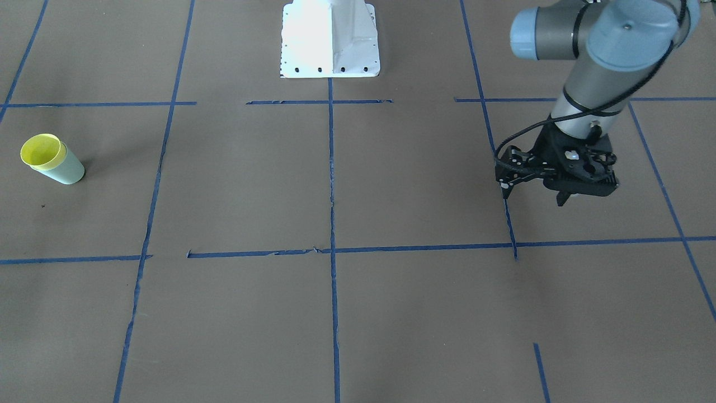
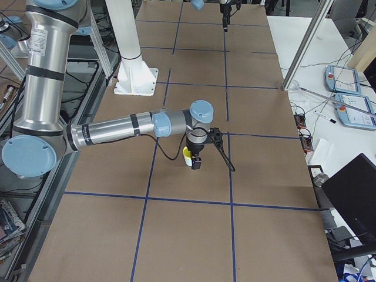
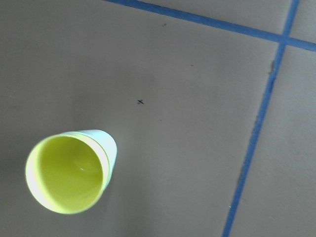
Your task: Transfer and stack yellow cup on green cup
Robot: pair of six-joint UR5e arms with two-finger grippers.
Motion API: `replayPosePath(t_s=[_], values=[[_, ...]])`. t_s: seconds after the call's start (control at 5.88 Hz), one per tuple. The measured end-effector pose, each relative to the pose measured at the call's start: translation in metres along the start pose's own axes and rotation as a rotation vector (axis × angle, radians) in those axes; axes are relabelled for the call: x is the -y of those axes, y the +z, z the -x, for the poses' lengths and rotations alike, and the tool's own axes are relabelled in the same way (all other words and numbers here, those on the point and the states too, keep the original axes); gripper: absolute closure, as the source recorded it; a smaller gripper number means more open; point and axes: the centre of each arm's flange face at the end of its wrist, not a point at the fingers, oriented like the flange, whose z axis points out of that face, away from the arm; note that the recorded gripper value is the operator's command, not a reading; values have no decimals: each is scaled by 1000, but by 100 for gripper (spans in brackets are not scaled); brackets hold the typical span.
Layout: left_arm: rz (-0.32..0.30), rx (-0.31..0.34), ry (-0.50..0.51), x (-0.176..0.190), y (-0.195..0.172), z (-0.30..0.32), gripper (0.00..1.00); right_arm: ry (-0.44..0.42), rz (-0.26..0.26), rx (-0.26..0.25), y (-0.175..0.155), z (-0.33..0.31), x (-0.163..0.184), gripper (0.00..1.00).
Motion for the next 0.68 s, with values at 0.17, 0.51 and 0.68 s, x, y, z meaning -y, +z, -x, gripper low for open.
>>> replayPosePath(t_s=[0.17,0.51,0.68], values=[[67,-23,67,0,-7,66,0,49,-20,-7,-11,-34,-28,0],[174,-31,121,-49,-7,206,0,147,-41,-10,-20,-60,-54,0],[207,-33,71,-98,-6,276,0,181,-46,-10,-22,-61,-55,0]])
